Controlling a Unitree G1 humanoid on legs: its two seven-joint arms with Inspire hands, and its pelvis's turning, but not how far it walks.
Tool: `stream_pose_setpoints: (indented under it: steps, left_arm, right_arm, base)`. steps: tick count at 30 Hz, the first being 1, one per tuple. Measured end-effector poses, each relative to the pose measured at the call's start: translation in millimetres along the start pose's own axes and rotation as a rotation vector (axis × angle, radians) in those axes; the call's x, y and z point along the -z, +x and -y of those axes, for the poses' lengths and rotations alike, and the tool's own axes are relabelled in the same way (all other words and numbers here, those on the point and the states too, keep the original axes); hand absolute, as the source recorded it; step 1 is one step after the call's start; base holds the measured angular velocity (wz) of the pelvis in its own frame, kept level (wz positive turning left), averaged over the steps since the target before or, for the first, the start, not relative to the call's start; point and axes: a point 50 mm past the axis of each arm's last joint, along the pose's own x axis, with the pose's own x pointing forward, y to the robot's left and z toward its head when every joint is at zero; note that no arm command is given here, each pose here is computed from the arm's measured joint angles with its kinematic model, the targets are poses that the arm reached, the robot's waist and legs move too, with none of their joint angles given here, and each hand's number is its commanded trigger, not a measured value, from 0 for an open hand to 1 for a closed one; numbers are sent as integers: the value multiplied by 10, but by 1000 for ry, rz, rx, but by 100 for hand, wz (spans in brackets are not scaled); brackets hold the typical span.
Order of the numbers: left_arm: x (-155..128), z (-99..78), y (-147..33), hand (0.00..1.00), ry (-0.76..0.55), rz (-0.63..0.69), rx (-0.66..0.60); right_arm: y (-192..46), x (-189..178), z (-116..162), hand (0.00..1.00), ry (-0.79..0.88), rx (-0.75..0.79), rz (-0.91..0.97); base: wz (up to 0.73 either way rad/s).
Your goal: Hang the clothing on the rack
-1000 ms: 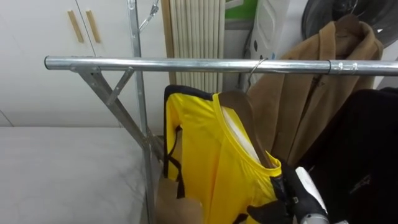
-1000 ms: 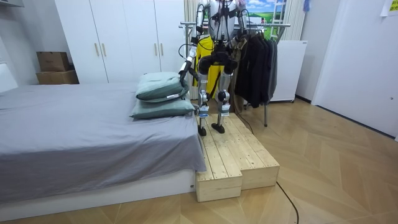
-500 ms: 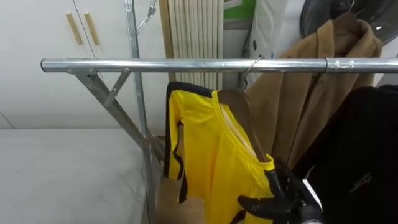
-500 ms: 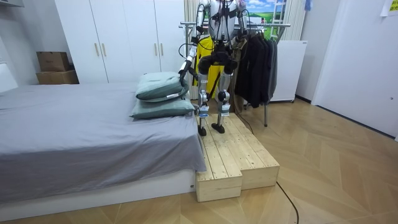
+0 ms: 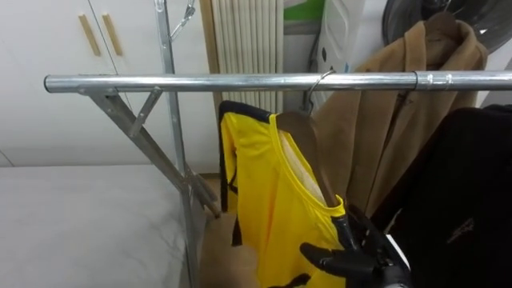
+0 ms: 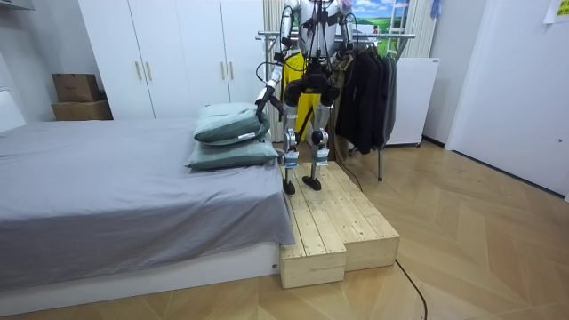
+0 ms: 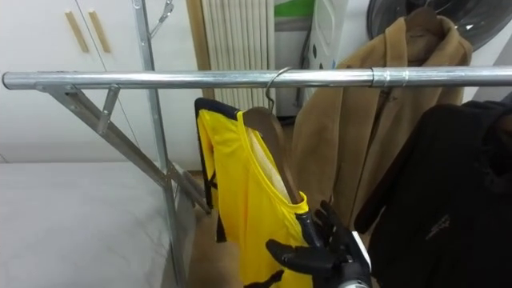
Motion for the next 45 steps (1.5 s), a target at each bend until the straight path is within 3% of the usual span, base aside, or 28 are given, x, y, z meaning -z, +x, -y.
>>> stream_pose_setpoints:
  steps: [19, 25, 39, 45]
  left_arm:
    - [3, 8, -2, 0, -8, -3, 5]
    - [31, 12, 6, 0, -16, -13, 7]
    - [77, 13, 21, 0, -34, -31, 22]
    - [131, 11, 38, 0, -32, -44, 22]
  right_arm:
    - [-10, 26, -8, 0, 0, -10, -8]
    - [-85, 337, 149, 0, -9, 55, -129]
    - [-499, 1050, 716, 0, -172, 242, -428]
    - [-625, 1242, 789, 0, -209, 261, -500]
  base:
    - [0]
    - [0]
    - [0]
    - [0]
